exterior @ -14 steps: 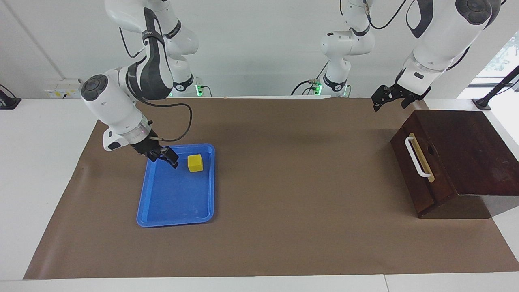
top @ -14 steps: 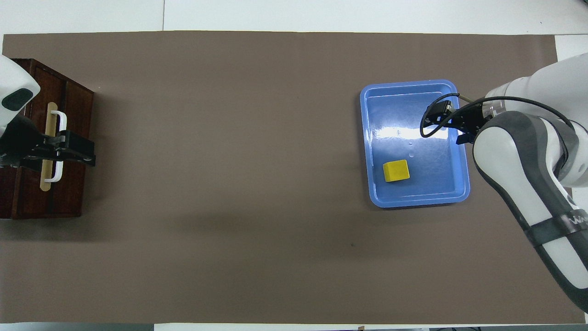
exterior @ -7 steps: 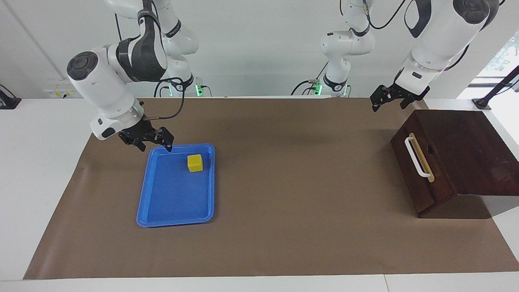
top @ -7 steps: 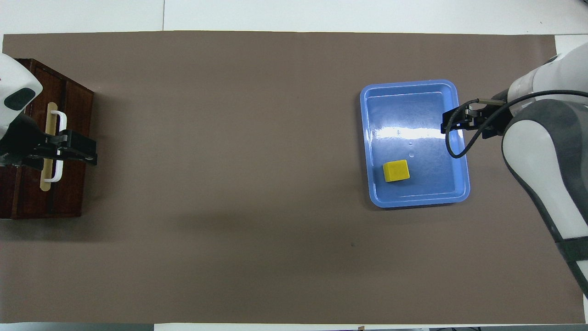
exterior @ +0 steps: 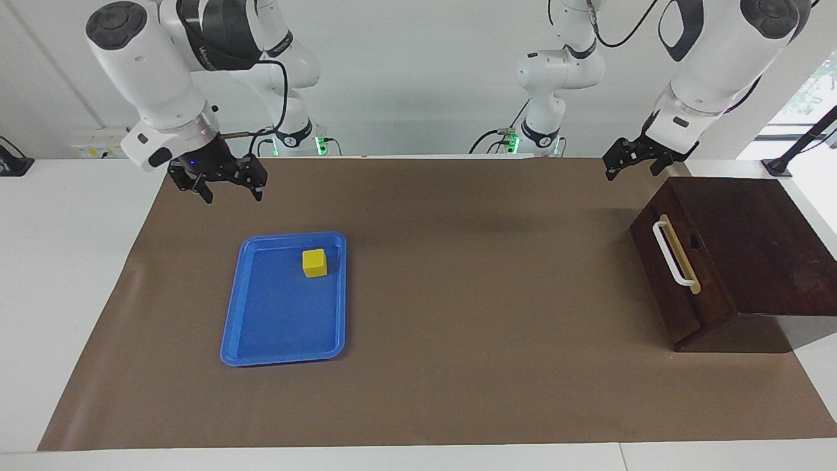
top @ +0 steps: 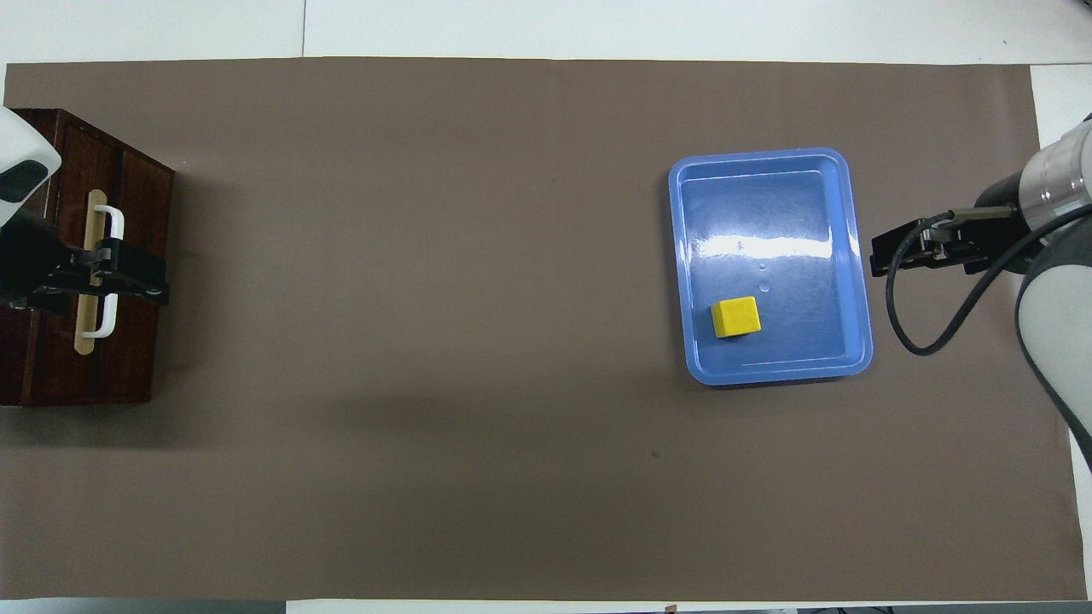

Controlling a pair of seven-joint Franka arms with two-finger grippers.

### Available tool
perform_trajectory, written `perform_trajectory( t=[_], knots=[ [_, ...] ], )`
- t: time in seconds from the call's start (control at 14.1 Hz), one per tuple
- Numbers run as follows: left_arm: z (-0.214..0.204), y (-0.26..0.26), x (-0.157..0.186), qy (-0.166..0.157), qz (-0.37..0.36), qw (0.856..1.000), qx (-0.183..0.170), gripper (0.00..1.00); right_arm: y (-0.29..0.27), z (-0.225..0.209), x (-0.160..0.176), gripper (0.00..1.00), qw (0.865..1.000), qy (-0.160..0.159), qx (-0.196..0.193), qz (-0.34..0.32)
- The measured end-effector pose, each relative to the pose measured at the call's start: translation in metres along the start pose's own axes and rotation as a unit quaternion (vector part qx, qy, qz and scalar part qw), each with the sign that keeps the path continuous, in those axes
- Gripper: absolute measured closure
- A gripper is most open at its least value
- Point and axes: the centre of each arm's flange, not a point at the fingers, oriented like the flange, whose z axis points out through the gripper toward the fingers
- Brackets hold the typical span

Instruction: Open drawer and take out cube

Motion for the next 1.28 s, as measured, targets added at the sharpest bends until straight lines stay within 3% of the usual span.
perform_trajectory(
  t=[0.21, 0.43, 0.71, 1.28],
  knots=[
    [0.0, 0.0, 0.0, 0.001, 0.0, 1.0, 0.0, 0.0, -0.014, -0.019, -0.023, 0.0, 1.0, -0.009, -0.019, -0.015],
    [-0.001, 0.0, 0.001, 0.004, 0.0, 1.0, -0.001, 0.0, -0.006, -0.021, -0.025, 0.0, 0.999, -0.01, -0.033, -0.008],
    [-0.001, 0.002, 0.001, 0.005, 0.001, 1.0, -0.008, 0.0, 0.011, -0.027, -0.034, 0.0, 0.999, -0.037, -0.033, 0.009],
    [-0.005, -0.006, 0.004, 0.019, 0.037, 0.999, -0.012, 0.0, 0.016, -0.031, -0.036, 0.0, 0.999, -0.037, -0.026, 0.016]
  ],
)
